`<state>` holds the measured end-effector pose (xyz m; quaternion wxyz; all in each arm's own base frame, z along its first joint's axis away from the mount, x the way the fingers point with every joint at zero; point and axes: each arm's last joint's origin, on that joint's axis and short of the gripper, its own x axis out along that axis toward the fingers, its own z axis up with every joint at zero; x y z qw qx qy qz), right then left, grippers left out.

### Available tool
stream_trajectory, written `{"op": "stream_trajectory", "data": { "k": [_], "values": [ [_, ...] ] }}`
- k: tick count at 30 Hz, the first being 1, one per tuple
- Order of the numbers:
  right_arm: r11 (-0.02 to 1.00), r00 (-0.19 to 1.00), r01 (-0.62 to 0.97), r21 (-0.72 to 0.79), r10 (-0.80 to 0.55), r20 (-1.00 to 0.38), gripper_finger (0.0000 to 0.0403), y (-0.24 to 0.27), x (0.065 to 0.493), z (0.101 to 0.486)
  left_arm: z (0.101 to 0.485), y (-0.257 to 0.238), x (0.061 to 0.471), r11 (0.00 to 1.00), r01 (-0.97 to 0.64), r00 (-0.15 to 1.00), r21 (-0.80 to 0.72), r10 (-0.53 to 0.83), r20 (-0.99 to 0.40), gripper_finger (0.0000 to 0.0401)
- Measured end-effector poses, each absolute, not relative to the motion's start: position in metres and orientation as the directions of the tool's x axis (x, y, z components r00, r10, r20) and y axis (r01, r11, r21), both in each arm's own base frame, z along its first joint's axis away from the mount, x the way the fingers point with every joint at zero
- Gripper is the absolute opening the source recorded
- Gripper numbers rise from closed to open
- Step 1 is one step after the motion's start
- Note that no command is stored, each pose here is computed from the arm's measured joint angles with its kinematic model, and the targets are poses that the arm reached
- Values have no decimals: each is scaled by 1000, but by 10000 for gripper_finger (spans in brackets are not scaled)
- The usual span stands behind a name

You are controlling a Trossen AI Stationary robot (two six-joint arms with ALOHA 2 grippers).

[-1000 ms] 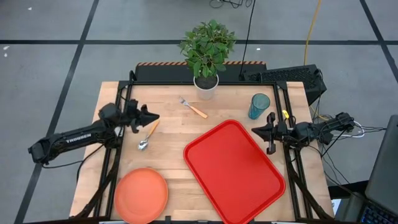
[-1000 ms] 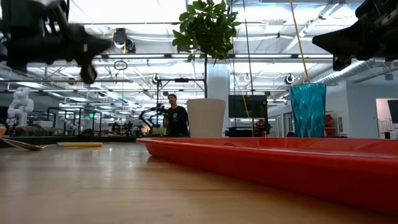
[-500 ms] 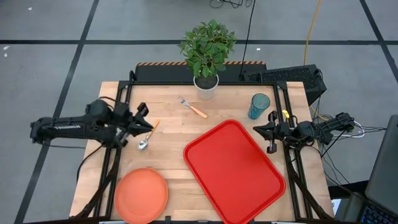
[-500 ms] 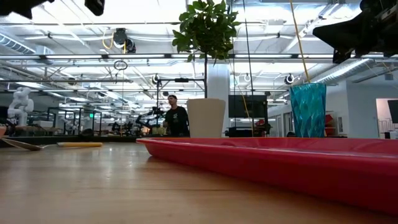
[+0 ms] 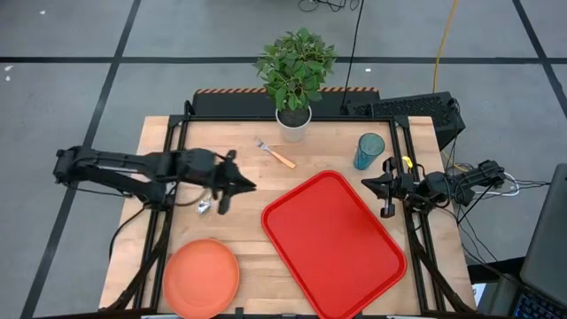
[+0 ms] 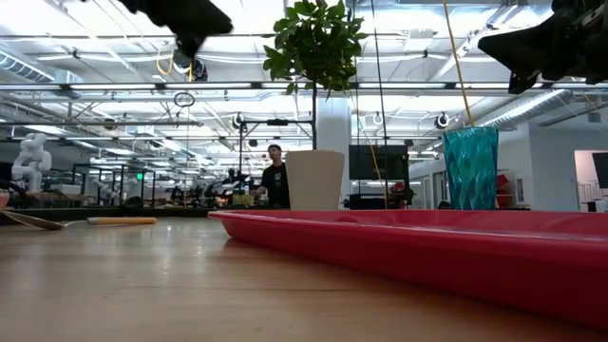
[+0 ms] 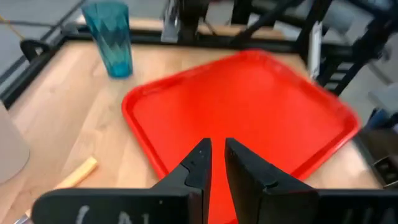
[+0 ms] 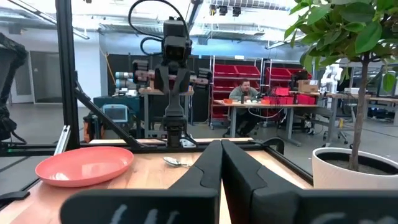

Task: Pick and place plate/cup/fork/spoon on tray
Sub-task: Move the red tray to the center of the table

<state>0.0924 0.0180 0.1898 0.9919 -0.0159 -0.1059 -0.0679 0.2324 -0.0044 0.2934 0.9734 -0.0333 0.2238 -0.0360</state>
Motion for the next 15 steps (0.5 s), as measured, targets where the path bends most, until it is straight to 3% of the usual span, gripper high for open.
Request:
{"op": "stream_trajectory", "data": {
  "k": [7, 15],
  "values": [
    [983, 959, 183, -1, -178, 219, 0, 17, 92, 191, 266, 3, 283, 997, 24, 789, -77, -66, -610, 47],
    [982, 961, 187, -5, -182, 207, 0, 17, 92, 190, 273, 13, 307, 996, -14, 687, -83, -50, -725, 47]
  ]
}}
